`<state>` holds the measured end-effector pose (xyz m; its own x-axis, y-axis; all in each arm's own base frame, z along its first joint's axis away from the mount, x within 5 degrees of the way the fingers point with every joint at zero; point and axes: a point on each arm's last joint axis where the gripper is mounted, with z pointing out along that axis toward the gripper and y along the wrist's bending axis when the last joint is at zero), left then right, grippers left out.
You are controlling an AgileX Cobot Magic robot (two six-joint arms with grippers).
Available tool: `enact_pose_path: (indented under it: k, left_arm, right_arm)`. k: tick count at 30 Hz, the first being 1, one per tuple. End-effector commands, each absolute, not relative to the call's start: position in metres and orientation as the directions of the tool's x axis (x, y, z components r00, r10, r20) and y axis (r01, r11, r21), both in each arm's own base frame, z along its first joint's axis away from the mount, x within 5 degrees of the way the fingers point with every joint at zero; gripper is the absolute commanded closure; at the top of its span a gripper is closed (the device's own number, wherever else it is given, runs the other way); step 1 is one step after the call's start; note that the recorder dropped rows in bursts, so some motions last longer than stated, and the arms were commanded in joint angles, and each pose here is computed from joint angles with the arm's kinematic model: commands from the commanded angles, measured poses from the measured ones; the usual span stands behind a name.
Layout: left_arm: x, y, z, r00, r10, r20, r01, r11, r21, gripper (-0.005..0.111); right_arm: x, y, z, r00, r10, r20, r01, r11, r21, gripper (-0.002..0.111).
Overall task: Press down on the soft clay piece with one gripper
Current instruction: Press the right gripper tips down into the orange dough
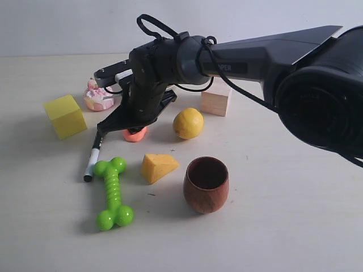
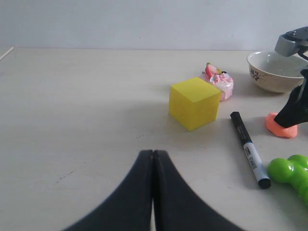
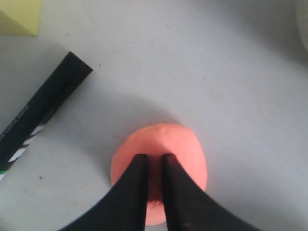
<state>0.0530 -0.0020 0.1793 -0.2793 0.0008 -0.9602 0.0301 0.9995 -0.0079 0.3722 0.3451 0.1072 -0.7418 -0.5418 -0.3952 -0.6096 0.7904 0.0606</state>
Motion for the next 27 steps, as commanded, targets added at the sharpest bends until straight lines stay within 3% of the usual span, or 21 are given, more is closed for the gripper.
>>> enact_pose_path:
  k: [1,11,18,27]
  left_arm:
    - [0.0532,-0.0023,0.1812,-0.265,-0.001,-0.964,0.036,0.999,-0.011,0.107]
    - [0.0532,-0.0023,0.1812,-0.265,-0.001,-0.964,0.036,0.999,-0.011,0.107]
    - [0.0532,-0.0023,0.1812,-0.265,-0.001,-0.964,0.036,0.999,-0.011,0.107]
    - [0.0532,-0.0023,0.1812,-0.265,-0.001,-0.964,0.036,0.999,-0.011,0.107]
  right_arm:
    - [0.3726,0.3448,0.105,-0.74,-0.551,-0.385,-0.614,0.788,0.051,0.087]
    - [0.372,0.3443,0.1056,-0.744,-0.555,-0.372,-0.613,0.788,0.05,0.088]
    - [0.3719,0.3445,0.1056,-0.746,-0.553,-0.372,-0.612,0.789,0.054,0.104]
    - [0.3719,0.3445,0.1068,-0.746,-0.553,-0.372,-0.612,0.789,0.054,0.104]
